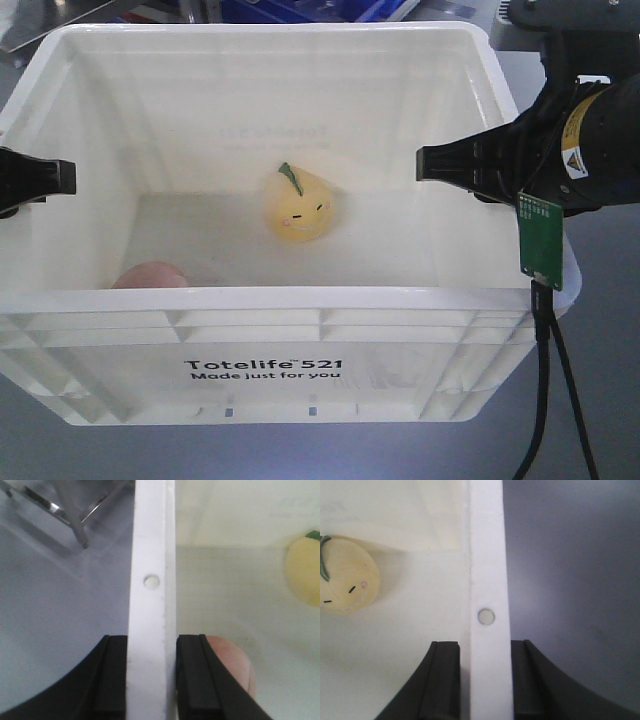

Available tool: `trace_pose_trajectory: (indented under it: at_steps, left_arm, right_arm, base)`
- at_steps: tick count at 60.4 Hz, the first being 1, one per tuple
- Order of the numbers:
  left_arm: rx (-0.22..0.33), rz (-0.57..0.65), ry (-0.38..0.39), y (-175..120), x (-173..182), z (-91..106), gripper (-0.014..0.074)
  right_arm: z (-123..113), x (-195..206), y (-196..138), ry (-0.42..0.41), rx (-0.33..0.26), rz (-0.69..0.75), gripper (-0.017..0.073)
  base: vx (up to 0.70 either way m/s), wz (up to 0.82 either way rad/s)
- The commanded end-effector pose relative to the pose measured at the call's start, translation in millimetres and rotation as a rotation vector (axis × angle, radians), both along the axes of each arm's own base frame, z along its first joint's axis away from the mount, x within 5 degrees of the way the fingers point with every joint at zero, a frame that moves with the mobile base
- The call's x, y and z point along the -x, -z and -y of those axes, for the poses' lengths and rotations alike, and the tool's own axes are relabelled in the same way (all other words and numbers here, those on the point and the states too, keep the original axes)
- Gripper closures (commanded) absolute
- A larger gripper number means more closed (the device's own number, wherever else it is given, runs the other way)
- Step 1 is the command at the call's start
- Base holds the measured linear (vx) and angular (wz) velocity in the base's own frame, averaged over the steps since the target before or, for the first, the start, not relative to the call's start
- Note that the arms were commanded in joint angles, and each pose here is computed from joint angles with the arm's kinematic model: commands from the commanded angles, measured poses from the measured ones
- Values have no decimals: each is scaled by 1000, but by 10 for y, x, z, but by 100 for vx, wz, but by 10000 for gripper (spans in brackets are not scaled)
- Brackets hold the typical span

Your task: Place moving items into box and shelve

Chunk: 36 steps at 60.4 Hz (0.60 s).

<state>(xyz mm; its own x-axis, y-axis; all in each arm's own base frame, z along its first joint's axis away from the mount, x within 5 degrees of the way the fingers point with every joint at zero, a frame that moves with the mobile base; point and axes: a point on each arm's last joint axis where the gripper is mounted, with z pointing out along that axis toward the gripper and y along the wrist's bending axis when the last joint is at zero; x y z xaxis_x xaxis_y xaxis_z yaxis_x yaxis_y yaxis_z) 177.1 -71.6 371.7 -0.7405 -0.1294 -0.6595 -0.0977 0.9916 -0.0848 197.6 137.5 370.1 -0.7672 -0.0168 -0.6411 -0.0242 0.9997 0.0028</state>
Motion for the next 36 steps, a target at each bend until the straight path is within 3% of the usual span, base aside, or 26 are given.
trace_pose_trajectory:
  at_steps: [1, 36]
  left_arm:
    - [-8, 167, 17, -243, -14, -43, 448]
    - [-8, 167, 17, -243, -14, -43, 448]
  right_arm:
    - [85, -17, -295, -29, -1, 189, 510]
    - [85, -17, -295, -29, -1, 189, 510]
  base:
    - [17, -63]
    - [16, -60]
